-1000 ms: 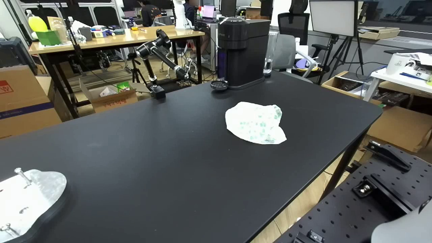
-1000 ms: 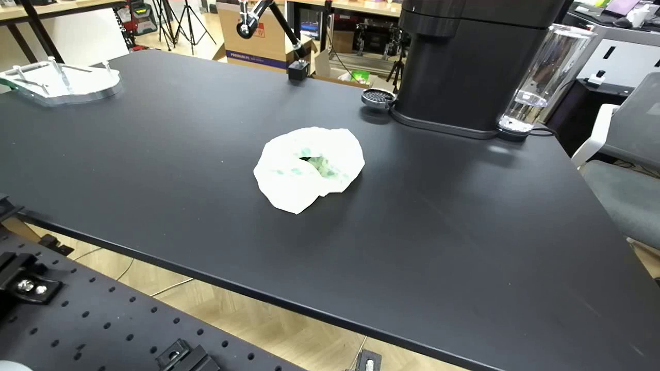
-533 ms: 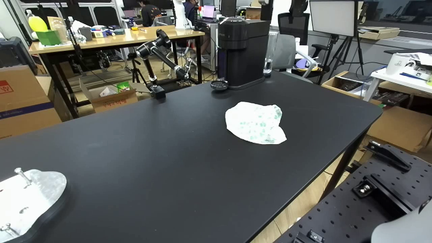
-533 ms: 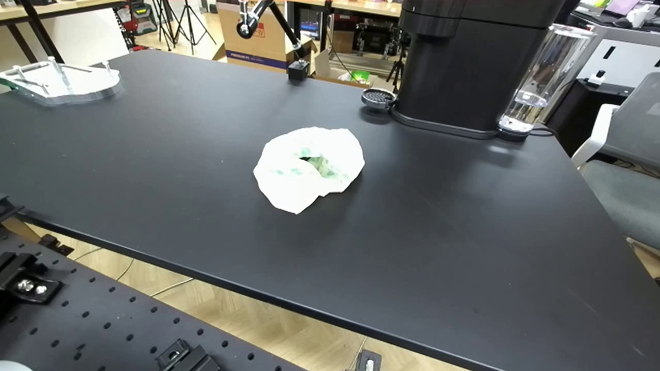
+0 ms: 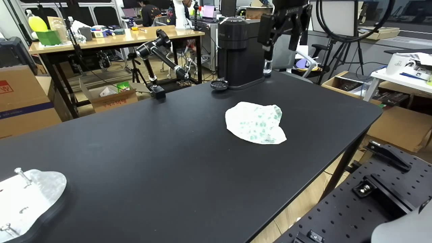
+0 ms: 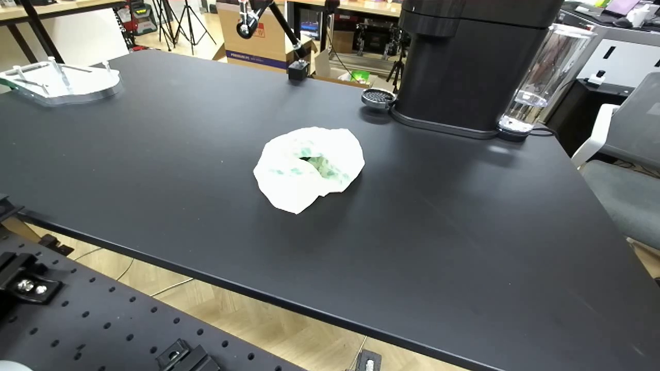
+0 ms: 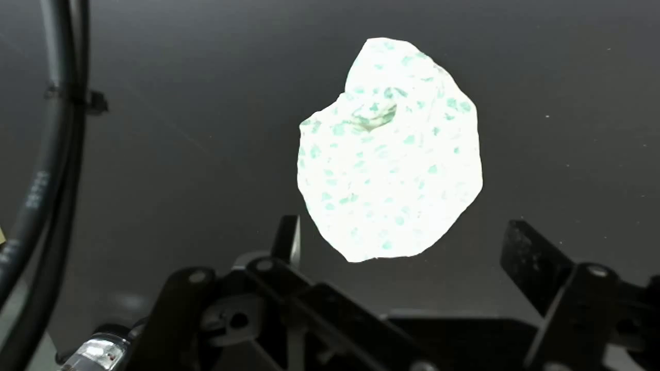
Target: Put the white cloth on the rack.
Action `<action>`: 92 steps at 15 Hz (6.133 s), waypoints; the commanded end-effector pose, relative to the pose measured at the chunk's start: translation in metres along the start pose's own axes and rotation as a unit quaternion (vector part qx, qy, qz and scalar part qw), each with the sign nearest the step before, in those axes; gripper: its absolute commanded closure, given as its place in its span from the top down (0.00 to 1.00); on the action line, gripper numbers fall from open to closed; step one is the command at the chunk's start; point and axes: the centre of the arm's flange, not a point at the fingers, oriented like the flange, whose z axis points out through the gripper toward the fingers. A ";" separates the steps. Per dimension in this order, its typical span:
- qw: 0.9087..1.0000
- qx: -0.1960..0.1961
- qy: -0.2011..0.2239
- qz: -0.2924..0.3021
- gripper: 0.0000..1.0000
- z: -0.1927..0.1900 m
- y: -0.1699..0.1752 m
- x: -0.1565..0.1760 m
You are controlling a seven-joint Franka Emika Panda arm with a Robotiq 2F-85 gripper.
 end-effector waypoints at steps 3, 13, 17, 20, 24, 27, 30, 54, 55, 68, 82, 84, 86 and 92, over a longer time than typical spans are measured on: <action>0.999 0.014 -0.021 -0.045 1.00 0.071 0.008 0.019; 0.986 0.067 -0.081 -0.128 1.00 0.145 -0.015 0.021; 0.985 0.063 -0.100 -0.127 1.00 0.161 -0.013 0.017; 0.985 0.057 -0.110 -0.123 1.00 0.167 -0.009 0.017; 0.988 0.053 -0.108 -0.102 0.70 0.172 -0.001 0.018; 0.990 0.051 -0.105 -0.081 0.48 0.173 0.004 0.019; 0.992 0.052 -0.103 -0.051 0.27 0.173 0.006 0.021; 0.994 0.031 -0.055 0.086 0.00 -0.144 -0.048 0.192; 0.995 0.035 -0.058 0.080 0.00 -0.155 -0.054 0.197; 0.992 0.090 -0.087 0.014 0.00 -0.140 -0.150 0.255; 0.990 0.090 -0.109 -0.013 0.00 -0.100 -0.202 0.262; 0.990 0.090 -0.112 -0.012 0.00 -0.101 -0.202 0.261; 0.989 0.092 -0.114 -0.007 0.00 -0.101 -0.203 0.261; 0.988 0.102 -0.116 0.015 0.00 -0.101 -0.205 0.261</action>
